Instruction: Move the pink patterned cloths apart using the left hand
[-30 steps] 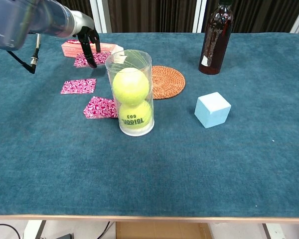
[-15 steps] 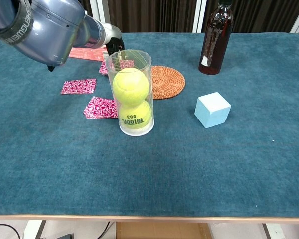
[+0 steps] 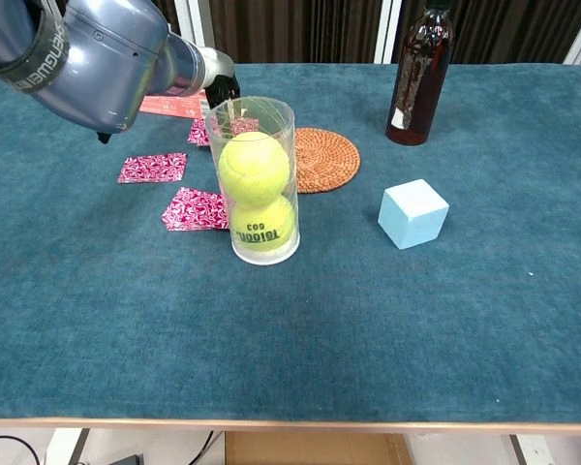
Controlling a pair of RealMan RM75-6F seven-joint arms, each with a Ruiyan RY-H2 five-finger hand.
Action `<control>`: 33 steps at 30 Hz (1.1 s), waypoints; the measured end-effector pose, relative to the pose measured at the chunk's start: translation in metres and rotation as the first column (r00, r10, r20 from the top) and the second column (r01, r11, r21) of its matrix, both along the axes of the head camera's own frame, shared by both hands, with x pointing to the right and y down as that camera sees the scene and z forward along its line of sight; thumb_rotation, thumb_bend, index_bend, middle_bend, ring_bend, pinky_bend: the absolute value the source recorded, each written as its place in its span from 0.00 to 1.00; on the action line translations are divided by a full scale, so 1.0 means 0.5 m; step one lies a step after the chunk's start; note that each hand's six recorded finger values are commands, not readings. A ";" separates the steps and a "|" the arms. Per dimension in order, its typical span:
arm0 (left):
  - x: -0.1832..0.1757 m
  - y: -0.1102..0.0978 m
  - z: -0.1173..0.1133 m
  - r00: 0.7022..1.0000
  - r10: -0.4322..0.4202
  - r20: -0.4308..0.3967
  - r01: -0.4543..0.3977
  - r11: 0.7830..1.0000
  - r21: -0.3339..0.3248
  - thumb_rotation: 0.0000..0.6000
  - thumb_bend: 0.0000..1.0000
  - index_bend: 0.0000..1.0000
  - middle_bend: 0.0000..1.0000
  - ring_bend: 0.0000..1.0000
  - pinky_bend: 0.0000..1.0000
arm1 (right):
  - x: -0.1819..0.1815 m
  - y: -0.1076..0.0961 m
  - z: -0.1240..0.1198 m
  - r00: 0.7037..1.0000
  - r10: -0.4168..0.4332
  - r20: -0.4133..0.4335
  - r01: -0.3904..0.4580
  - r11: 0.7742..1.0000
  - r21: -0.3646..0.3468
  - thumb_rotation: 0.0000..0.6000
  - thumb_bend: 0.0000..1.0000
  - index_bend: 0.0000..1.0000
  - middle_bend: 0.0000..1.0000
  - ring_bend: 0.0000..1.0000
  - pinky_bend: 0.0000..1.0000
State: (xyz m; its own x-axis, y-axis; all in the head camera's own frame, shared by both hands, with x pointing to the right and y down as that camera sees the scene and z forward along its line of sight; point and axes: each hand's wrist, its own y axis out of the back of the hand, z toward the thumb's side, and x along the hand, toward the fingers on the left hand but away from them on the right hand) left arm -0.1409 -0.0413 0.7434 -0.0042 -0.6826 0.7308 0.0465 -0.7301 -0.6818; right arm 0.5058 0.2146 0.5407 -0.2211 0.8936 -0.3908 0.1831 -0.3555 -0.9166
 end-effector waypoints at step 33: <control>-0.068 -0.033 -0.215 0.973 0.160 -0.164 -0.124 0.969 0.212 1.00 0.12 0.28 0.15 0.00 0.00 | -0.001 0.002 0.001 0.999 0.004 -0.037 -0.004 1.000 -0.008 1.00 0.18 0.13 0.01 0.08 0.19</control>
State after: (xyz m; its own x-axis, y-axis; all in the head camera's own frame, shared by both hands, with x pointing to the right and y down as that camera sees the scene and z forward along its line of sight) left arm -0.1748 -0.0581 0.6357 0.2213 -0.7986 0.5597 0.0038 -0.5733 -0.8194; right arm 0.5051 0.2154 0.5413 -0.2391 0.8895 -0.3894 0.1506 -0.3622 -0.9199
